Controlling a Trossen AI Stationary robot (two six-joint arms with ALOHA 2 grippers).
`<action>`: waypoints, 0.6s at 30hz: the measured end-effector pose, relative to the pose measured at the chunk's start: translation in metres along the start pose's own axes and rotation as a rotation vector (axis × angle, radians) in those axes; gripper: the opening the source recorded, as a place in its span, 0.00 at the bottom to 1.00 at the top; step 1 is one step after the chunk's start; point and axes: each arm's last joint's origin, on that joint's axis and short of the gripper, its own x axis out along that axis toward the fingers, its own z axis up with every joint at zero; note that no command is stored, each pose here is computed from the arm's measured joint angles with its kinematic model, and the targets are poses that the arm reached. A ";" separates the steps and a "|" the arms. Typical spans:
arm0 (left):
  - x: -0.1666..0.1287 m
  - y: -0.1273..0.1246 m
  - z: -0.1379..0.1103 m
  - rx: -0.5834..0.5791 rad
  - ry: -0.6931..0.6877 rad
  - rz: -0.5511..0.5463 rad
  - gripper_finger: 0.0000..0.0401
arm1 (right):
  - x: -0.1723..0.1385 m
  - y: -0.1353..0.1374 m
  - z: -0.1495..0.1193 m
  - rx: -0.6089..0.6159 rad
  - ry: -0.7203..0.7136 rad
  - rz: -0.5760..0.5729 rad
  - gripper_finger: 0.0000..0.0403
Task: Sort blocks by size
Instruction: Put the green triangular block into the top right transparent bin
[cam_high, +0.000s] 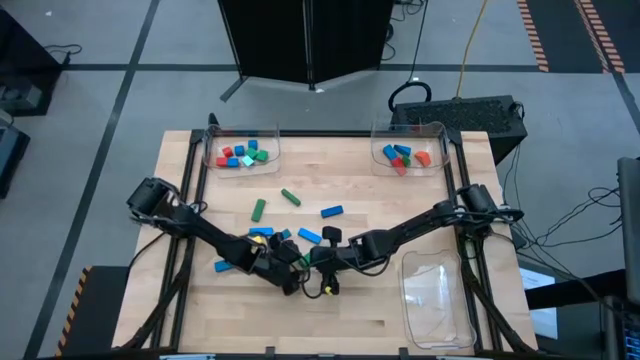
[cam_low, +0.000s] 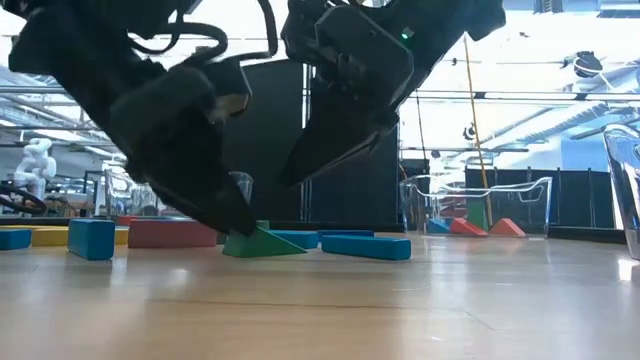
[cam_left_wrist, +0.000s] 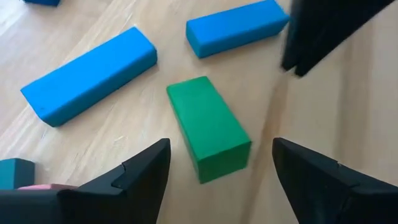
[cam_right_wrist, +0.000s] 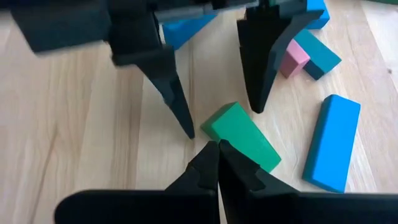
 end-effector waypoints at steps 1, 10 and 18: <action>0.003 0.001 -0.002 0.000 -0.001 0.012 0.72 | 0.000 0.000 0.000 0.000 0.001 0.000 0.00; 0.015 0.005 -0.007 0.012 -0.020 0.074 0.73 | -0.001 0.002 -0.003 -0.004 0.021 -0.003 0.00; 0.015 0.007 -0.007 0.034 -0.020 0.094 0.49 | -0.001 0.002 -0.006 0.016 0.044 -0.018 0.00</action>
